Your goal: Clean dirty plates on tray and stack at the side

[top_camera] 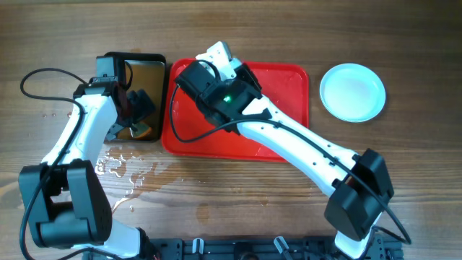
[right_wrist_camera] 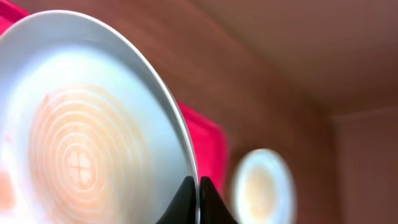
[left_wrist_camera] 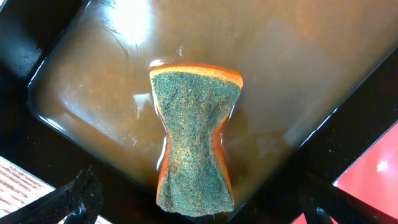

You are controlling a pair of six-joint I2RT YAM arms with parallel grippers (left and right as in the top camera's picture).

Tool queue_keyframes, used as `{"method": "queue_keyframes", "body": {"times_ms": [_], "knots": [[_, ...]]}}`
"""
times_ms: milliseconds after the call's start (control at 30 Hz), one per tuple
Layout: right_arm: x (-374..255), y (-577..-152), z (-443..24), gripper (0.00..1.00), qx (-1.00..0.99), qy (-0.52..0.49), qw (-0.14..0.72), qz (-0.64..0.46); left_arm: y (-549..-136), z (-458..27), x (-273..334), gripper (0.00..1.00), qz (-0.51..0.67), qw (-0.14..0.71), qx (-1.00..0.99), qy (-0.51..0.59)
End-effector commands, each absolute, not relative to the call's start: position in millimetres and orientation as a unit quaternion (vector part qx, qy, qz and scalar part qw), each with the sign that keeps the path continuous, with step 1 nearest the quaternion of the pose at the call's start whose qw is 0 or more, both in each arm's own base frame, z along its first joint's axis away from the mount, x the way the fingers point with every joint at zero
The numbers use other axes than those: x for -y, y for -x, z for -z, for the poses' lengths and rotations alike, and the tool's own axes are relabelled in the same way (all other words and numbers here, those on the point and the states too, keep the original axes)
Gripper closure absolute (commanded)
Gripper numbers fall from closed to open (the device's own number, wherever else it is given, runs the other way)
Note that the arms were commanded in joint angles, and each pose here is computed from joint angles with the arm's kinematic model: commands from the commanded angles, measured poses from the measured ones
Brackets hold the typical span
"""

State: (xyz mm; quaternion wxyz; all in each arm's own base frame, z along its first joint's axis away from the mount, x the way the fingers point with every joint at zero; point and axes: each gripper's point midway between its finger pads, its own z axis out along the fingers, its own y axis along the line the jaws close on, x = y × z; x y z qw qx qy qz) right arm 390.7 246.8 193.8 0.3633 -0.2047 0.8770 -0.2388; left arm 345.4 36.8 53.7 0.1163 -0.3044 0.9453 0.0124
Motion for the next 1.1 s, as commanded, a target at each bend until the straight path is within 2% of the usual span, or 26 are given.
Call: {"method": "queue_keyframes", "body": {"times_ms": [0,200,433,533,1067], "knots": [[-253.0,-391.9,-167.1,0.96,-0.946,0.111,0.299,0.059,-343.8,-50.4,-36.4,0.00,-0.010,0.111,-0.946,0.305],[-225.7,-403.4,-139.3,0.96,-0.977,0.040,0.188,-0.095,-343.8,-50.5,-36.4,0.00,-0.010,0.112,-0.946,0.305],[-207.9,-385.1,-75.4,0.96,-0.978,0.007,0.109,-0.176,-343.8,-50.4,-36.4,0.00,-0.010,0.111,-0.946,0.305],[-208.8,-378.9,-53.2,0.96,-0.976,-0.015,0.103,-0.192,-343.8,-50.4,-36.4,0.00,-0.010,0.111,-0.946,0.305],[-206.1,-367.0,-14.0,0.96,-0.973,-0.040,0.101,-0.202,-343.9,-50.4,-36.3,0.00,-0.009,0.112,-0.946,0.305]]}}
